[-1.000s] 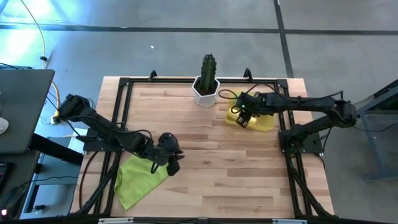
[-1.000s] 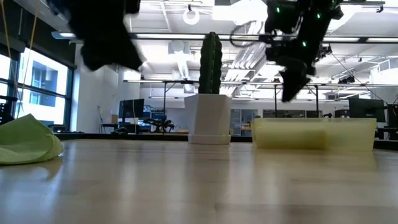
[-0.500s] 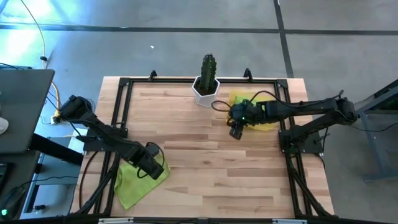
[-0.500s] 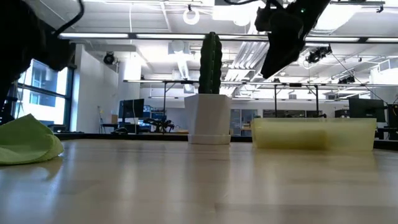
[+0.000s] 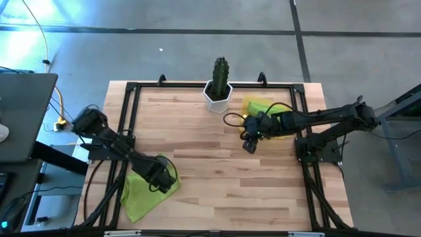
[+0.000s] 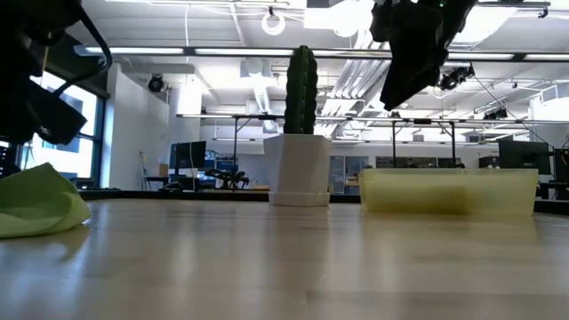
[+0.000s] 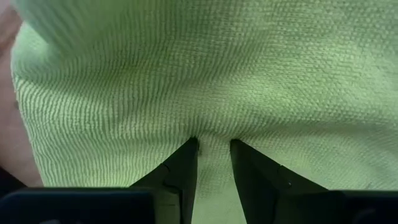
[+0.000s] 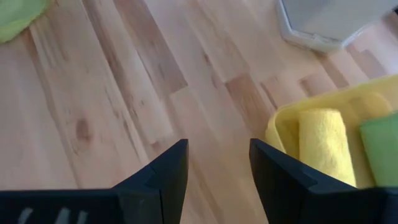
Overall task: Roll microfiber towels into tight, uniform cylinder then place into a basket
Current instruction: Roll the light green towel
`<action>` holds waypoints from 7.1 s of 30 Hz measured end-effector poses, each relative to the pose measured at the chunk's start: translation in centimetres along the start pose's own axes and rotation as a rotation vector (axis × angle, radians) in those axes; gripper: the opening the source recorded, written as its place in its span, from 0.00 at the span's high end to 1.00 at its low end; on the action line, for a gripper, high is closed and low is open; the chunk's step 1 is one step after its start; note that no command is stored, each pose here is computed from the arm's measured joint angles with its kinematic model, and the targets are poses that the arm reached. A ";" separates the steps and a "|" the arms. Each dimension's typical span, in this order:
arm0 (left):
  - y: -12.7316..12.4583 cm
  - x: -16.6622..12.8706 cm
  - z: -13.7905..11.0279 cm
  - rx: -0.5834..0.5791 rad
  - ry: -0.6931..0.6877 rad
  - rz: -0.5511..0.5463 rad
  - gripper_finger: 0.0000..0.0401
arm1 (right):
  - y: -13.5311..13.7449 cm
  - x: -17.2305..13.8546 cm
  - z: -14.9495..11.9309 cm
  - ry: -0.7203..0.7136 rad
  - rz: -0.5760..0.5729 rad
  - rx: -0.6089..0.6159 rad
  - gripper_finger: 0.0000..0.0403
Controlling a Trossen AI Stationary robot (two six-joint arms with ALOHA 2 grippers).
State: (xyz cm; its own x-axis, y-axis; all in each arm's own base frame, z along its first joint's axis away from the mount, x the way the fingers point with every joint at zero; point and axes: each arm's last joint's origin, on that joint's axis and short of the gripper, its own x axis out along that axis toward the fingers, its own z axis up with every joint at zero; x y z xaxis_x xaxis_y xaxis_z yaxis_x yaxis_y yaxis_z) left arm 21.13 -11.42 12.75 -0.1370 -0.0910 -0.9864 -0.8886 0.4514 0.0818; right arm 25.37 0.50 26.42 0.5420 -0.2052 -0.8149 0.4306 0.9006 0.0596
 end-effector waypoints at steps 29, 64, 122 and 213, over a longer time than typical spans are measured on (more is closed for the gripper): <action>-2.7 -1.9 3.7 0.066 -0.236 -0.166 0.77 | 3.1 -0.8 -0.9 -0.016 0.146 0.053 0.60; -7.8 -4.4 13.5 0.375 -0.495 -0.305 0.77 | 6.0 -1.9 -2.2 -0.041 0.235 0.016 0.60; -10.4 -5.7 4.3 0.627 -0.331 0.107 0.77 | 11.1 4.0 -3.8 -0.086 0.197 -0.168 0.60; -13.0 -2.3 1.3 1.567 -0.319 0.123 0.98 | 10.6 8.6 -7.3 0.116 0.193 -1.278 0.60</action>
State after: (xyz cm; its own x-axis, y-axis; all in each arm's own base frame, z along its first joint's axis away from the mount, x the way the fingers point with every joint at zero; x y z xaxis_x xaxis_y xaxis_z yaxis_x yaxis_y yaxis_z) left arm 33.58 -15.92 13.78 0.1003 0.1023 -0.9897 0.4519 0.8815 0.1369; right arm 29.34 11.07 15.88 0.4248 -0.0556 -0.9036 -0.6714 0.6502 -0.3557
